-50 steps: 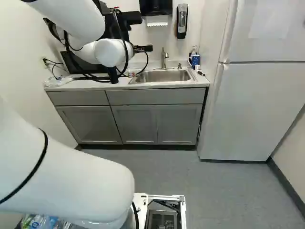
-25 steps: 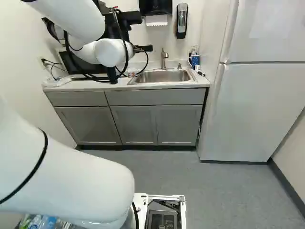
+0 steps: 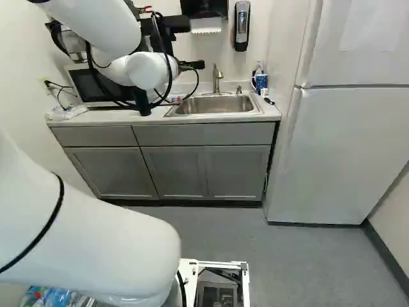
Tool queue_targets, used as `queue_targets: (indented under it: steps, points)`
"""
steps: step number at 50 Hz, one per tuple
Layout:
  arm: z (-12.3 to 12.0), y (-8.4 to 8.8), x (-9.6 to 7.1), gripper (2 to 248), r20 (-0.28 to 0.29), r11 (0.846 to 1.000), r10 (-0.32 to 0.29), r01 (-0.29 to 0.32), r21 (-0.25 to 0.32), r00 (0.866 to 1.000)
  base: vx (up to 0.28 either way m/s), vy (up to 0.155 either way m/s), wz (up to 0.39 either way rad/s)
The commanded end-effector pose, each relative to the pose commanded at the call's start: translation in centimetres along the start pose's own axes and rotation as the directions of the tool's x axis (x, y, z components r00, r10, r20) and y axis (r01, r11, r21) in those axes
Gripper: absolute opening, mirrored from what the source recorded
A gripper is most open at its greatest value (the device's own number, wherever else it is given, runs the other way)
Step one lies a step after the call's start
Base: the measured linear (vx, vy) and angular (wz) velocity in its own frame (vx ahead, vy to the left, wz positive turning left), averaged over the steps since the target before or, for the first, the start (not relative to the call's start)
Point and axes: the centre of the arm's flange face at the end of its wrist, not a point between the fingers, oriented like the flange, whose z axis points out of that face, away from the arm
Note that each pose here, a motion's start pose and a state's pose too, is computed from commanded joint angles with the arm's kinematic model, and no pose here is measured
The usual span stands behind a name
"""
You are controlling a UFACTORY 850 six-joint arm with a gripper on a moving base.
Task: Rinse the cup and place it in the tray
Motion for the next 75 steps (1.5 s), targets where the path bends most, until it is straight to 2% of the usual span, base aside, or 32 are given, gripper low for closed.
queue_targets:
  steps: [45, 75]
  points:
    - [0.00, 0.00, 0.00, 247, 0.000, 1.000, 0.000, 0.000, 0.000, 1.000, 0.134, -0.121, 0.006]
    - [0.00, 0.00, 0.00, 247, 0.000, 1.000, 0.000, 0.000, 0.000, 1.000, 0.132, -0.100, 0.140]
